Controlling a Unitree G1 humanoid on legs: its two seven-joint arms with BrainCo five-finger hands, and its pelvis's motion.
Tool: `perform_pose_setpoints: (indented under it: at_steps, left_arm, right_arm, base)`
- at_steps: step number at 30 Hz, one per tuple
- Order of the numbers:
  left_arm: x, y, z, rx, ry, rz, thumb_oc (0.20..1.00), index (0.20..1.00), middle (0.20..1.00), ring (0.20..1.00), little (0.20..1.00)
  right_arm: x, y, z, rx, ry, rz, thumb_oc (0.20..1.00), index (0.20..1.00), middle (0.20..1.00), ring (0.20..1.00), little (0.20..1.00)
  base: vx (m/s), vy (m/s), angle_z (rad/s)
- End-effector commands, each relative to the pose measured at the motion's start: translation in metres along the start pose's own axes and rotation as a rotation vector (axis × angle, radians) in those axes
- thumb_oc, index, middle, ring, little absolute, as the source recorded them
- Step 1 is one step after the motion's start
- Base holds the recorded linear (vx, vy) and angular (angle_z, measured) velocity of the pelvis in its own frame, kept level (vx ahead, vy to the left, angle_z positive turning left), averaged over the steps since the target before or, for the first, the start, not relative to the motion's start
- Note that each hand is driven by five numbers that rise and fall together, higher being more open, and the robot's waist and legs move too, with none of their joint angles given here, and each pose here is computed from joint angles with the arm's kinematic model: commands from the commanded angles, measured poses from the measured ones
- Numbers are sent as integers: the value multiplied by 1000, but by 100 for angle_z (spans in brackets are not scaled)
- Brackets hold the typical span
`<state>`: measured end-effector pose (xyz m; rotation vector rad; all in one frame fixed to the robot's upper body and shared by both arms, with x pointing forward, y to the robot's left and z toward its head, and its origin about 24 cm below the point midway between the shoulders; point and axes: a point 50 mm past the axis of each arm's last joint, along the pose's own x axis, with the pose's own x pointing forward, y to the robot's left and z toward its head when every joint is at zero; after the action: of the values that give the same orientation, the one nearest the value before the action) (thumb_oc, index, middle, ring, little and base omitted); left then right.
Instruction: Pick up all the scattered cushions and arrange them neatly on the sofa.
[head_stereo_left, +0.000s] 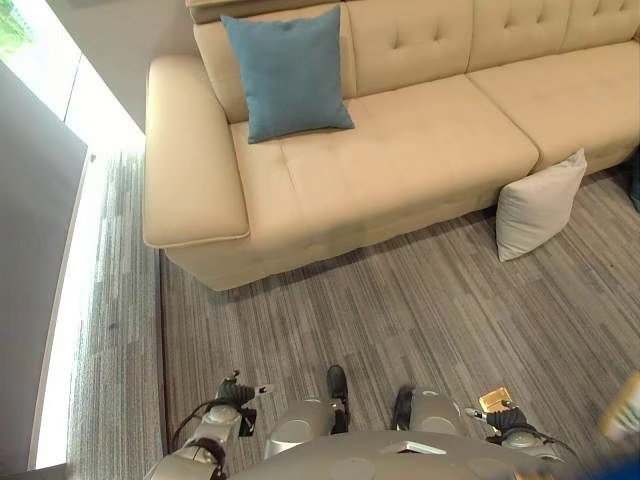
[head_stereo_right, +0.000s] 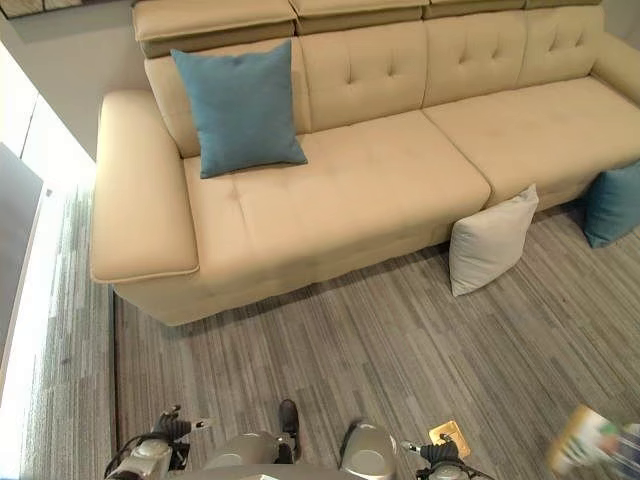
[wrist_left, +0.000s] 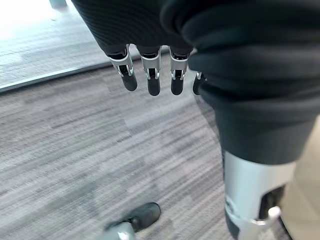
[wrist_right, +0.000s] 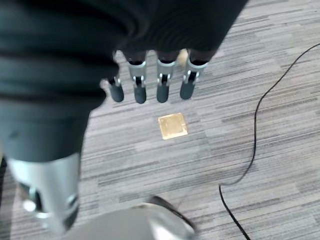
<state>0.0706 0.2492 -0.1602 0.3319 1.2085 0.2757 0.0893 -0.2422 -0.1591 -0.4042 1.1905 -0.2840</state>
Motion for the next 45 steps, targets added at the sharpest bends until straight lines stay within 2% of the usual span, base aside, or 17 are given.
perform_pose_setpoints:
  at_steps: [1, 7, 11, 16, 25, 29, 35, 37, 42, 45]
  left_arm:
    - [3, -16, 35, -15, -84, -33, 1000, 1000, 1000, 1000, 1000]
    - [-2, -41, 61, -17, -163, -106, 1000, 1000, 1000, 1000, 1000]
    - [-3, -47, 67, -1, -177, -125, 1000, 1000, 1000, 1000, 1000]
    - [-1, -40, 60, 55, -163, -114, 1000, 1000, 1000, 1000, 1000]
    - [4, -15, 62, -3, -175, -32, 1000, 1000, 1000, 1000, 1000]
    - [3, -18, 61, 3, -171, -35, 1000, 1000, 1000, 1000, 1000]
    - [-5, -46, 97, 43, -293, -129, 1000, 1000, 1000, 1000, 1000]
    - [-5, -49, 95, 52, -281, -135, 1000, 1000, 1000, 1000, 1000]
    - [0, -37, 64, 49, -179, -106, 1000, 1000, 1000, 1000, 1000]
    - [1, -25, 80, 47, -237, -72, 1000, 1000, 1000, 1000, 1000]
  right_arm:
    - [5, -19, 9, 1, -22, -64, 1000, 1000, 1000, 1000, 1000]
    - [3, -22, -6, 53, 19, -91, 1000, 1000, 1000, 1000, 1000]
    - [3, -25, -5, 46, 16, -104, 1000, 1000, 1000, 1000, 1000]
    - [3, -23, -3, 70, 14, -94, 1000, 1000, 1000, 1000, 1000]
    - [6, -21, 22, 5, -72, -80, 1000, 1000, 1000, 1000, 1000]
    - [5, -25, 12, 28, -50, -95, 1000, 1000, 1000, 1000, 1000]
    - [4, -34, 4, 102, -38, -136, 1000, 1000, 1000, 1000, 1000]
    - [4, -33, 1, 92, -26, -135, 1000, 1000, 1000, 1000, 1000]
    - [3, -32, -5, 46, -5, -131, 1000, 1000, 1000, 1000, 1000]
    - [5, -28, 16, 48, -70, -107, 1000, 1000, 1000, 1000, 1000]
  base:
    - [63, -131, -19]
    - [40, -117, 1]
    - [108, 57, -67]
    - [116, 160, -89]
    - [11, 22, -117]
    - [117, -178, 7]
    - [39, -182, 18]
    - [256, -62, -14]
    - [443, 135, -94]
    - [390, 258, -82]
